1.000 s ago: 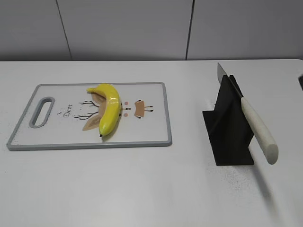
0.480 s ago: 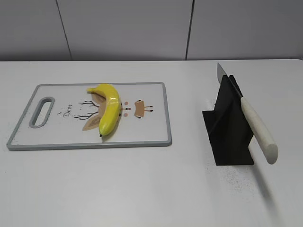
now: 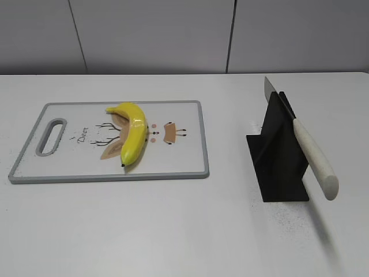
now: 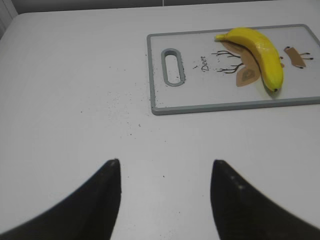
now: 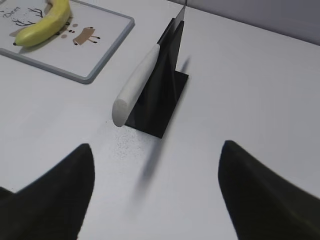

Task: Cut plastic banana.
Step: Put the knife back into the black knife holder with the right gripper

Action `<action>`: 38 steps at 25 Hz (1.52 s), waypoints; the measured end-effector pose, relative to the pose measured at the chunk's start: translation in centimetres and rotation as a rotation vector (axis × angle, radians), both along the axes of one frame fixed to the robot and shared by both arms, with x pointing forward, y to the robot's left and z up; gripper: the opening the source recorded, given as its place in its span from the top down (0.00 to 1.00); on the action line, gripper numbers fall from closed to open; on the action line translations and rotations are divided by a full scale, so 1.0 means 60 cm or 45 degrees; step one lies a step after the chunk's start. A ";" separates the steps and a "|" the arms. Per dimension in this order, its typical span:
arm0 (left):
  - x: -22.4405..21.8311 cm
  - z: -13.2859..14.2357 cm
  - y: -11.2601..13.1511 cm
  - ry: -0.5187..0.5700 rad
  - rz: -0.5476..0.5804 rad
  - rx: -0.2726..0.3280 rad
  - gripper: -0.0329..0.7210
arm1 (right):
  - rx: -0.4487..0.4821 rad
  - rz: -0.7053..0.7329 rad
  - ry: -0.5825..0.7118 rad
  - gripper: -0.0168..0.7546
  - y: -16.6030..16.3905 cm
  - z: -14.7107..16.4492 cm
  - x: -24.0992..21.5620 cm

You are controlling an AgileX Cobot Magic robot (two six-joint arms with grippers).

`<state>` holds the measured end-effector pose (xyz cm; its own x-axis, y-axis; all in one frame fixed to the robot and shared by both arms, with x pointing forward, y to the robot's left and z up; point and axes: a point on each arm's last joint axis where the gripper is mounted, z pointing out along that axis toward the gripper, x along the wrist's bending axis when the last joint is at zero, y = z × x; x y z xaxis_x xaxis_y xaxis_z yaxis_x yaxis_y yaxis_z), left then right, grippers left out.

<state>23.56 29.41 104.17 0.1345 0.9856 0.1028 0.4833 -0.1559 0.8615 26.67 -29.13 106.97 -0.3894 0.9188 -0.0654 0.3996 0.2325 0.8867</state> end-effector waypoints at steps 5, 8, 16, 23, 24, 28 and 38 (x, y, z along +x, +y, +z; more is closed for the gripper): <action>0.000 0.000 0.000 -0.001 0.000 0.000 0.22 | -0.036 -0.001 0.127 0.22 -0.004 -0.017 -0.011; 0.000 0.000 0.000 -0.001 0.000 0.000 0.22 | -0.053 -0.001 0.170 0.22 -0.004 -0.027 -0.011; 0.000 0.000 0.000 -0.001 0.000 0.000 0.23 | -0.080 -0.016 0.163 0.22 -0.007 -0.027 -0.010; 0.000 0.000 0.000 -0.001 0.000 0.000 0.24 | -0.077 -0.015 0.166 0.22 -0.006 -0.027 -0.010; 0.000 0.000 0.000 -0.001 0.000 0.000 0.24 | -0.077 -0.015 0.166 0.22 -0.006 -0.027 -0.010; 0.000 0.000 0.000 -0.001 0.000 0.000 0.24 | -0.070 -0.015 0.151 0.22 -0.008 -0.027 -0.013; 0.000 0.000 0.001 -0.002 0.003 0.004 0.24 | 0.023 -0.016 -0.030 0.22 -0.025 -0.025 -0.053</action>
<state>23.56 29.44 104.18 0.1322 0.9855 0.1060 0.4826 -0.1574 0.8616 23.51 -30.62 105.49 -0.3762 0.9247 -0.0582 0.3812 0.2117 0.8999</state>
